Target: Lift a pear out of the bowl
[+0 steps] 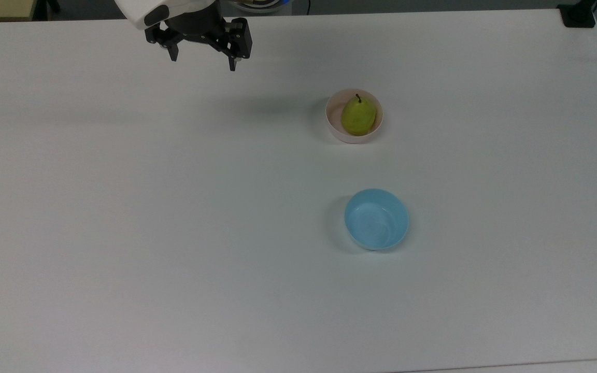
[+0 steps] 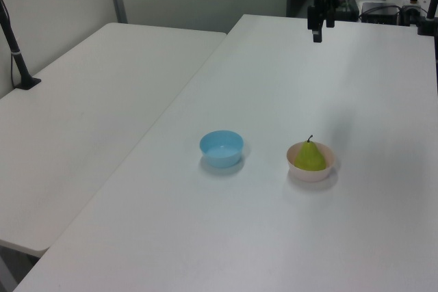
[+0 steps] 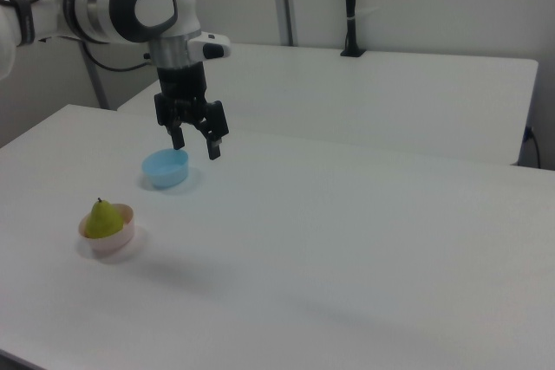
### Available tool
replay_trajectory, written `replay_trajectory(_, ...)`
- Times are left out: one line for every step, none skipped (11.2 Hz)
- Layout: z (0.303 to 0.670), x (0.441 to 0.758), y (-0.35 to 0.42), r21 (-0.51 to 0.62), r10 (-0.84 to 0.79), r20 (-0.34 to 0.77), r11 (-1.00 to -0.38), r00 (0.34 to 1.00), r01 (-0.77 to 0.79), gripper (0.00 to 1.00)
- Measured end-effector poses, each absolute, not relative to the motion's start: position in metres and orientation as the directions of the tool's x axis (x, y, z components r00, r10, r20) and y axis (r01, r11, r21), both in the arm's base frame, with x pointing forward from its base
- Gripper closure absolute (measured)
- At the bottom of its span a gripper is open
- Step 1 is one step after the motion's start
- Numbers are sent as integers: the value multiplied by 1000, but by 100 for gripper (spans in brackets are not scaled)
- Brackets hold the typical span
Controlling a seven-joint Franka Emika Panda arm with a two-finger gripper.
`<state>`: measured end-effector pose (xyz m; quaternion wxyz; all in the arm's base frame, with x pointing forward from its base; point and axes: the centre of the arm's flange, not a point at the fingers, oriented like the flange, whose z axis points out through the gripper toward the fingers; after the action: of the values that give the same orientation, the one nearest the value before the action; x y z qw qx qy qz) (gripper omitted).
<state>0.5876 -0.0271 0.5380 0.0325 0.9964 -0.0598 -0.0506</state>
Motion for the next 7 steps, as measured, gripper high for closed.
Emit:
replay_trajectory(538, 588, -27, 71, -122, -97, -991, 988, -116, 0)
replay_trajectory(538, 588, -27, 71, -123, -96, -991, 988, -116, 0)
replay_trajectory(539, 588, -27, 71, -123, -94, -991, 988, -116, 0)
replay_trajectory(540, 588, -27, 71, -122, -94, -991, 988, -116, 0)
replay_trajectory(540, 588, -27, 71, -123, -93, -991, 988, -116, 0)
replay_trajectory(541, 588, -27, 70, -123, -91, -991, 988, -116, 0)
replay_trajectory(544, 588, -27, 70, -122, -85, -991, 989, -116, 0)
